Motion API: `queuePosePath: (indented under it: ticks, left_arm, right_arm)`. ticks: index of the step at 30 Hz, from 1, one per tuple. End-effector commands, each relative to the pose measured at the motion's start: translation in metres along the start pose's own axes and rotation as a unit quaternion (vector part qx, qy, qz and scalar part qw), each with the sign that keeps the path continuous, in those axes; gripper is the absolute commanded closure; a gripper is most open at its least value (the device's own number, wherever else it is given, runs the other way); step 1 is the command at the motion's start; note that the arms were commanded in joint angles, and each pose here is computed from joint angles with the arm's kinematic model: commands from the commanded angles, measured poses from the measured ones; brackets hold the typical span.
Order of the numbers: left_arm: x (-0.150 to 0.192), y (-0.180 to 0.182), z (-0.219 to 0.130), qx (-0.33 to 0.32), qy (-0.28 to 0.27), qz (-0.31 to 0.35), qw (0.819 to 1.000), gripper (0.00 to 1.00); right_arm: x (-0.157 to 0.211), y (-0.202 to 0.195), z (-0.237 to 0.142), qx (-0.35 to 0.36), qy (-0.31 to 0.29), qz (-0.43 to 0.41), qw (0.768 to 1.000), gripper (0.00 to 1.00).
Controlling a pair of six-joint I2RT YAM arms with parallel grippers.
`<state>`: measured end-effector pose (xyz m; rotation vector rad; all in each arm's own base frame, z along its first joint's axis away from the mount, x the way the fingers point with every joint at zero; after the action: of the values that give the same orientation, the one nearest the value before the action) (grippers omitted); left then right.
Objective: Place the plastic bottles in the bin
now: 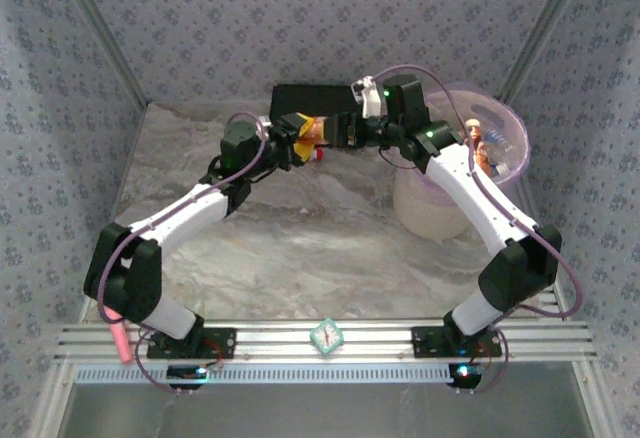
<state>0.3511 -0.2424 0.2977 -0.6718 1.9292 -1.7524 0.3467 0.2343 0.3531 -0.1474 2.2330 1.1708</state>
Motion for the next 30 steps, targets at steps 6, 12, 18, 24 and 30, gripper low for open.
queuePosePath:
  ticks: [6, 12, 18, 24, 30]
  left_arm:
    - [0.006, -0.018, 0.008, 0.02, 0.017, 0.02, 0.999, 0.55]
    - [0.006, -0.019, 0.003, 0.001, 0.011, 0.052, 0.999, 0.3]
    - [0.0, -0.021, -0.009, -0.019, -0.007, 0.088, 0.996, 0.06]
    - [-0.007, -0.013, -0.02, -0.065, -0.029, 0.133, 0.989, 0.05]
    - [-0.006, 0.004, -0.014, -0.111, 0.005, 0.166, 0.98, 0.06]
  right_arm:
    - [-0.006, 0.014, -0.005, -0.015, 0.0, -0.014, 1.0, 0.49]
    - [-0.015, 0.023, -0.017, -0.001, -0.022, -0.038, 0.999, 0.55]
    - [-0.034, 0.038, -0.053, 0.027, -0.068, -0.074, 0.995, 0.58]
    - [-0.051, 0.03, -0.143, 0.141, -0.153, -0.08, 0.975, 0.59]
    - [-0.039, 0.012, -0.249, 0.246, -0.243, -0.042, 0.937, 0.69]
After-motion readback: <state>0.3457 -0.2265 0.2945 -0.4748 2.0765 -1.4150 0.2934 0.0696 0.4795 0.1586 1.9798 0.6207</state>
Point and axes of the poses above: each hand's point on the last joint's axis, 136 mm out from that joint toward the fingers, its own z axis out along the fingers, its own y axis along the line the jaws close on, x = y × z, the point moved 6 cm from there along -z, back along the fingers, and after that the axes turned 13 degrees about z, right-handed, at the moved point
